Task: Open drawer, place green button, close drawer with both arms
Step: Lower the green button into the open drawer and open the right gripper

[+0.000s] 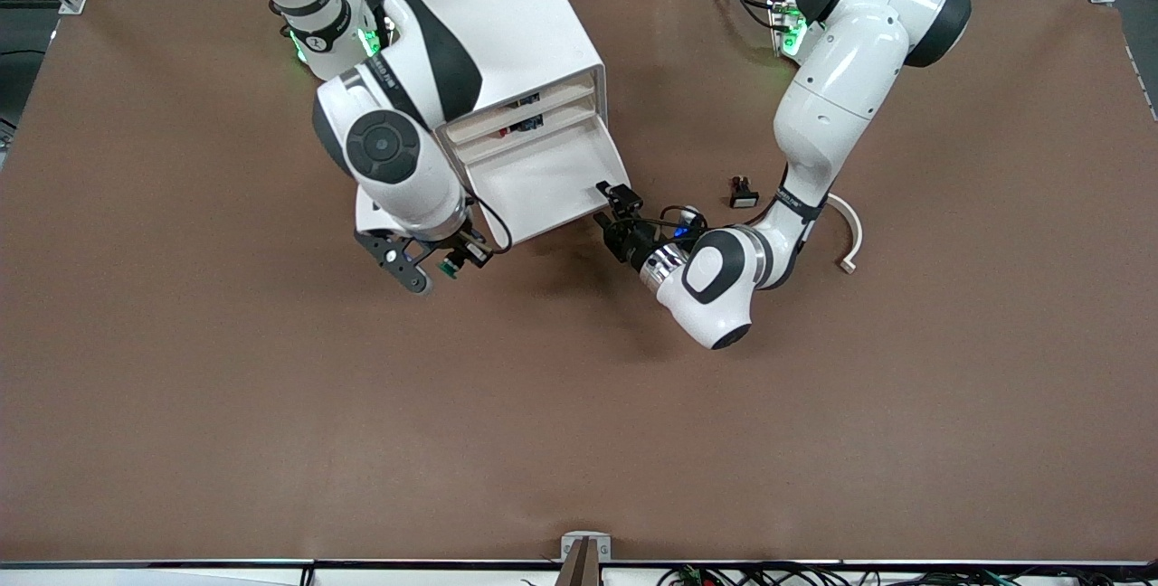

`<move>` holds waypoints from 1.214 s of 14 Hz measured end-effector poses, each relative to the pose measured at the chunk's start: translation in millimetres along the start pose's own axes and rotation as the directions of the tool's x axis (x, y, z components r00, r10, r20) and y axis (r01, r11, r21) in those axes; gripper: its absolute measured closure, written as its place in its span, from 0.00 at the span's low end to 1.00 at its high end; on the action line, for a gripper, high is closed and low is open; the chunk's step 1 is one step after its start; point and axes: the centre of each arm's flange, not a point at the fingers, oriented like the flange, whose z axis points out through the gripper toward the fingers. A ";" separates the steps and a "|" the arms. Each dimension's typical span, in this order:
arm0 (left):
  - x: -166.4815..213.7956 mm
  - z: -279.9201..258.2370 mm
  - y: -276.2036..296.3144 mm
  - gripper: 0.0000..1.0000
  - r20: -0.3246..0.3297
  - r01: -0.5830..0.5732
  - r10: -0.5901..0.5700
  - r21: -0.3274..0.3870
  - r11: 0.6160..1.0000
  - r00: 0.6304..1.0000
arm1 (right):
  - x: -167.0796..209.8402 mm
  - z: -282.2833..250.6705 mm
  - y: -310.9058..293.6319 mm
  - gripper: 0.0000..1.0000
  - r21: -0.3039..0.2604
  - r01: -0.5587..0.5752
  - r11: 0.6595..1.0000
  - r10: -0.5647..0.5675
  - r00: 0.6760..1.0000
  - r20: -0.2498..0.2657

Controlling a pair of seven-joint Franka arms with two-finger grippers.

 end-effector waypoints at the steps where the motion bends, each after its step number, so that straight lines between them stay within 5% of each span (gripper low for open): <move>1: -6.4 -13.0 -5.1 0.02 0.012 -0.061 0.061 -0.018 0.998 0.998 | -12.8 -0.6 -2.2 0.59 0.001 -0.035 0.999 0.035 0.999 -0.001; 4: -18.7 -55.8 -25.6 0.00 0.015 -0.243 0.245 -0.087 0.966 0.969 | -59.9 6.3 -9.3 0.59 0.007 -0.132 0.991 0.132 0.991 -0.003; 7: -25.9 -90.2 -47.3 0.00 -0.134 -0.457 0.440 -0.155 0.876 0.888 | -115.1 36.2 -10.5 0.59 0.028 -0.204 0.979 0.204 0.979 -0.004; 12: -39.2 -118.3 -61.0 0.00 -0.473 -0.771 0.636 -0.171 0.613 0.610 | -160.7 93.8 -0.5 0.59 0.041 -0.257 0.965 0.258 0.966 -0.013; 14: -54.4 -122.7 -67.0 0.00 -0.608 -0.843 0.620 -0.168 0.511 0.497 | -160.5 103.8 -1.2 0.59 0.041 -0.286 0.957 0.287 0.958 -0.017; 17: -78.6 -109.1 -70.2 0.00 -0.751 -0.904 0.554 -0.133 0.407 0.360 | -157.6 114.5 -1.1 0.59 0.032 -0.317 0.948 0.318 0.947 -0.031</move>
